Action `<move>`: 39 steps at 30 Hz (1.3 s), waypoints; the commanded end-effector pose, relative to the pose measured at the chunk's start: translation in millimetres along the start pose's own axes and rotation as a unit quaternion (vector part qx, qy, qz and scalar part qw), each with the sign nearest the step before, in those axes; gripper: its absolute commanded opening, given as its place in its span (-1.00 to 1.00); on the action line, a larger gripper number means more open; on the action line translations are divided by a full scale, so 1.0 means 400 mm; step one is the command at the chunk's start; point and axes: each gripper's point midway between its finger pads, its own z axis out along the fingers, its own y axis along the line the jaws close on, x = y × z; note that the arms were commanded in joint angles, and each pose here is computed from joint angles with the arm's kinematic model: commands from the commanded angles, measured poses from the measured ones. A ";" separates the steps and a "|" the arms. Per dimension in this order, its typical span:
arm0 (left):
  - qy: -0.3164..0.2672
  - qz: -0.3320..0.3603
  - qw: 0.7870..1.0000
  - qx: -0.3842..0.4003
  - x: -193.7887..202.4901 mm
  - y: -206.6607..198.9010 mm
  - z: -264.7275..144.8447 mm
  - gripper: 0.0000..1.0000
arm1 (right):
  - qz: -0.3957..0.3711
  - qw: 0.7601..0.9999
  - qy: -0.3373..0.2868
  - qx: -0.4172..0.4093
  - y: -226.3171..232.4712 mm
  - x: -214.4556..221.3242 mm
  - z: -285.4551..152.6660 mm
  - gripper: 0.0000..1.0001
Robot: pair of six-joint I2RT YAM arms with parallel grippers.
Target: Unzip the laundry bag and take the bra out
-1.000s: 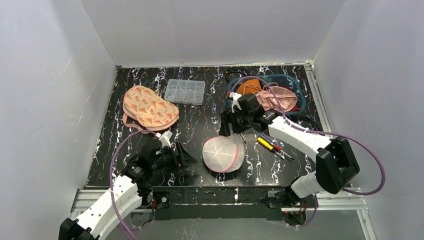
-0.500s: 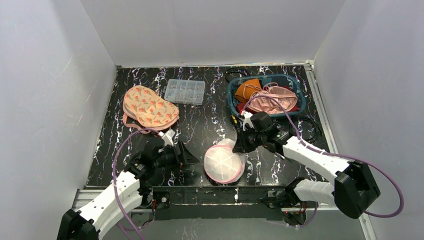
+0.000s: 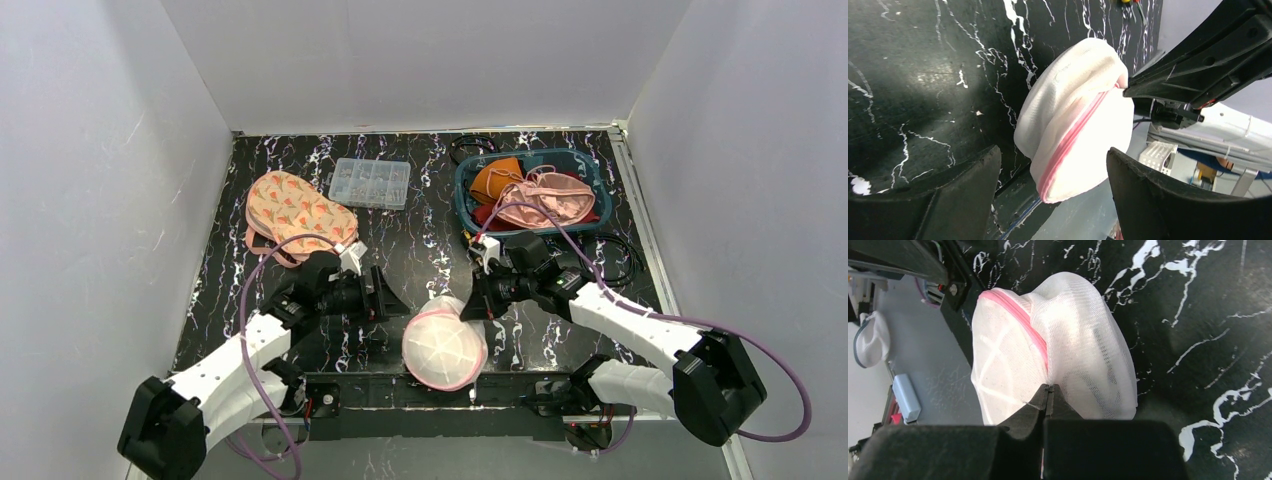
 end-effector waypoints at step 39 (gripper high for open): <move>-0.024 -0.003 1.000 -0.007 0.009 -0.091 -0.003 -1.00 | 0.046 0.979 -0.198 0.023 0.119 -0.161 -0.151 0.87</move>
